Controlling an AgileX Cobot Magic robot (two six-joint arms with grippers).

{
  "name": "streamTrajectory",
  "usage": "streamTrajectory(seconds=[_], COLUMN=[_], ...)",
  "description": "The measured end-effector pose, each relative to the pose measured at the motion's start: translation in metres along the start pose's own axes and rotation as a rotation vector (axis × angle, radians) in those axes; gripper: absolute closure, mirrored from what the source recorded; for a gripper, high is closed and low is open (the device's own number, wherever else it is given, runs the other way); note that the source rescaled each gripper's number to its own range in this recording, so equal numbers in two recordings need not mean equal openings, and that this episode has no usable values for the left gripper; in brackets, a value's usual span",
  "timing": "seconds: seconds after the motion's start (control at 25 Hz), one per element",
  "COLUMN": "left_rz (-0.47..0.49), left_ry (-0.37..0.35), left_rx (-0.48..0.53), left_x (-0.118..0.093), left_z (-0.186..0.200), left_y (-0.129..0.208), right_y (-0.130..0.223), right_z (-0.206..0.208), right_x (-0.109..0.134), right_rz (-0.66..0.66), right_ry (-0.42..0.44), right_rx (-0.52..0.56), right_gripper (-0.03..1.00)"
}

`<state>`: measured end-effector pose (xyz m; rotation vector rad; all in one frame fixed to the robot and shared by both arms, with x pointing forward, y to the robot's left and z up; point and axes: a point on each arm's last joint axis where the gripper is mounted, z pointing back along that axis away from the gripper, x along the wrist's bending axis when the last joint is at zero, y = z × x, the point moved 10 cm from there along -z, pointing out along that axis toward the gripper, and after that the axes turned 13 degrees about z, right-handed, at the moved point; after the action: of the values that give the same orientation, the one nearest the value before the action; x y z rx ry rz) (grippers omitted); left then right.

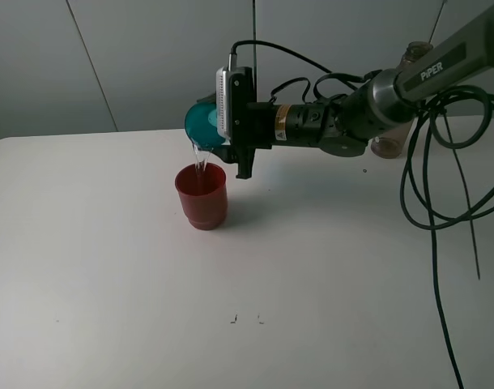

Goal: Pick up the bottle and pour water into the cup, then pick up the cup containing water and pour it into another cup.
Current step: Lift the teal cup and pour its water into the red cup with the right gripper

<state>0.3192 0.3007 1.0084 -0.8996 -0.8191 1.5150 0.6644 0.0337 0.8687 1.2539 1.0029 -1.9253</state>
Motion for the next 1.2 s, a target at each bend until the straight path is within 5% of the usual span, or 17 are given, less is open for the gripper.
streamTrajectory(seconds=[1.2], left_rz=[-0.002], left_ry=[0.000], left_rx=[0.000], left_x=[0.000], left_z=[0.000], left_y=[0.000], right_y=[0.004], right_z=[0.000], right_x=[-0.012], right_rz=[0.232], right_ry=[0.052], right_rx=[0.026], right_gripper=[0.90])
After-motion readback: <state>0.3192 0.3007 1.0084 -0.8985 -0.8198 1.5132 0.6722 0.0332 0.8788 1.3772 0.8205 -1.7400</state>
